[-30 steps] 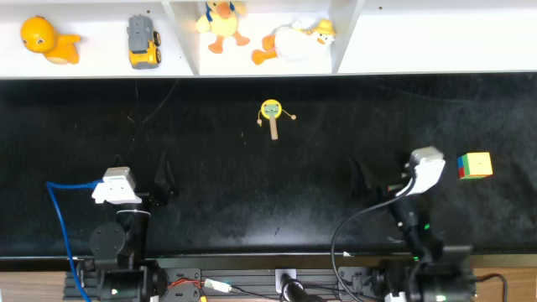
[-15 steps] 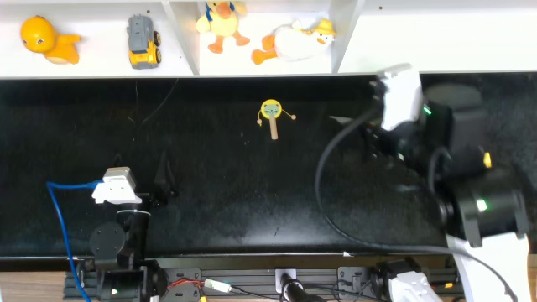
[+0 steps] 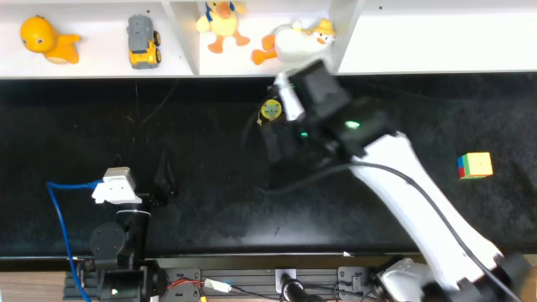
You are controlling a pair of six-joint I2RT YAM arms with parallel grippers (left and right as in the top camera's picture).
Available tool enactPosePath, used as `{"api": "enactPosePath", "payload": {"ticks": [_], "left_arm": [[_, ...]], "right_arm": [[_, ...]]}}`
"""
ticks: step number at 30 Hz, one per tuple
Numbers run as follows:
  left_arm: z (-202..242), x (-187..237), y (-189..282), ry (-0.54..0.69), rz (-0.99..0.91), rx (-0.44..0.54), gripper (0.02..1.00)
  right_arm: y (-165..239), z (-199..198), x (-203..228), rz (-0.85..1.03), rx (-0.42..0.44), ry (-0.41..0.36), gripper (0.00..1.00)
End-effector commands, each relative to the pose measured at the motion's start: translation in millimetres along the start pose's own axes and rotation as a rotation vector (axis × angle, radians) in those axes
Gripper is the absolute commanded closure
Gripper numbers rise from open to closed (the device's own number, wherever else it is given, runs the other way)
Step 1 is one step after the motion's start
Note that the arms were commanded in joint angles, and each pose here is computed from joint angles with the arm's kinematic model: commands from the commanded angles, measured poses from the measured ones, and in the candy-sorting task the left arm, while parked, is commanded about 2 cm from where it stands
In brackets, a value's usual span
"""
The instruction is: Store Toys
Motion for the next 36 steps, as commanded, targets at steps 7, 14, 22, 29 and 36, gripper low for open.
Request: {"api": "enactPosePath", "payload": {"ticks": [7, 14, 22, 29, 36], "left_arm": [[-2, 1, 0, 0.006, 0.004, 0.022, 0.023], [-2, 1, 0, 0.006, 0.004, 0.022, 0.02], [-2, 1, 0, 0.006, 0.004, 0.022, 0.02], [-2, 1, 0, 0.006, 0.004, 0.022, 0.02], [-2, 1, 0, 0.006, 0.004, 0.022, 0.02]], "right_arm": [[-75, 1, -4, 0.185, 0.066, -0.323, 0.003], [-112, -4, -8, 0.206, 0.077, -0.409, 0.001], [-137, -9, -15, 0.173, 0.089, -0.373, 0.023], [-152, -17, -16, 0.174, 0.088, -0.252, 0.016], [-154, -35, -13, 0.198, 0.12, -0.213, 0.001]]}}
Point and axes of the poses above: each gripper's point midway between its finger pads, its own y axis back along the fingers, its own z axis along the line the jaws close on, x = y × z, the point moved 10 cm from there along y, back along the fingers, and after that the axes turned 12 degrees about y, right-handed, at the moved point
